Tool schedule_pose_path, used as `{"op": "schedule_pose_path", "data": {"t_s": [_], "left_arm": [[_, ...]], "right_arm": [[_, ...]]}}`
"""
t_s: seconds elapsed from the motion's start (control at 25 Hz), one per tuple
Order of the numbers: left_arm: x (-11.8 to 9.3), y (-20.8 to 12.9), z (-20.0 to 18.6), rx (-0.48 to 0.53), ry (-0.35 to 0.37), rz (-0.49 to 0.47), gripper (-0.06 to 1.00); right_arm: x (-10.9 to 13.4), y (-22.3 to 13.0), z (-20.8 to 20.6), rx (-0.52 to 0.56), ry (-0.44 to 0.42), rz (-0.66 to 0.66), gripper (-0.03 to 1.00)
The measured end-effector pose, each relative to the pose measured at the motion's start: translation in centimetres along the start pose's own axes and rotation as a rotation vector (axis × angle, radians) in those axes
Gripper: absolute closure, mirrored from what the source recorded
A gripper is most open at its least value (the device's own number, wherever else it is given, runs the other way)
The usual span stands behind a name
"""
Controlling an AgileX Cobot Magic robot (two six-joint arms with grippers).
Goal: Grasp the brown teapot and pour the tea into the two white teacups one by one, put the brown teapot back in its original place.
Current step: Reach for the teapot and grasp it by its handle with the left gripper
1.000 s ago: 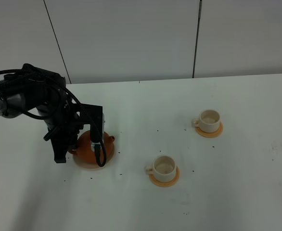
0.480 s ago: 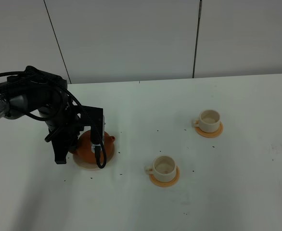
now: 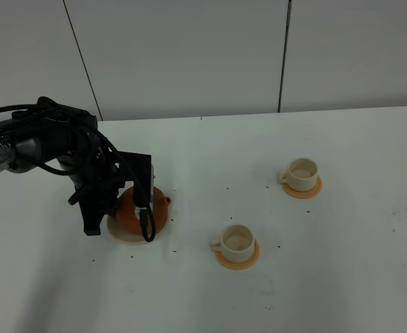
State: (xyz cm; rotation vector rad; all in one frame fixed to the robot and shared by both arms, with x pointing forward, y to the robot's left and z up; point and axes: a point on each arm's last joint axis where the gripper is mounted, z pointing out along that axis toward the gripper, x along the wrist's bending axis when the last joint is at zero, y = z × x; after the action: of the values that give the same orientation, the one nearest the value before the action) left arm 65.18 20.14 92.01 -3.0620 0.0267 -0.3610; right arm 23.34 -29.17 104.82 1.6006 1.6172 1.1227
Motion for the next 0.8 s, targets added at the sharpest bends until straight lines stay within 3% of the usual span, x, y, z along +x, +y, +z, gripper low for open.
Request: {"op": "schedule_pose_path", "data": {"t_s": [0.48, 0.8], "left_arm": [[0.03, 0.11, 0.20, -0.009, 0.003, -0.005, 0.77], [0.03, 0.11, 0.20, -0.010, 0.003, -0.006, 0.77]], "right_arm": [[0.00, 0.00, 0.00, 0.000, 0.000, 0.000, 0.73], [0.00, 0.00, 0.00, 0.000, 0.000, 0.000, 0.73]]}}
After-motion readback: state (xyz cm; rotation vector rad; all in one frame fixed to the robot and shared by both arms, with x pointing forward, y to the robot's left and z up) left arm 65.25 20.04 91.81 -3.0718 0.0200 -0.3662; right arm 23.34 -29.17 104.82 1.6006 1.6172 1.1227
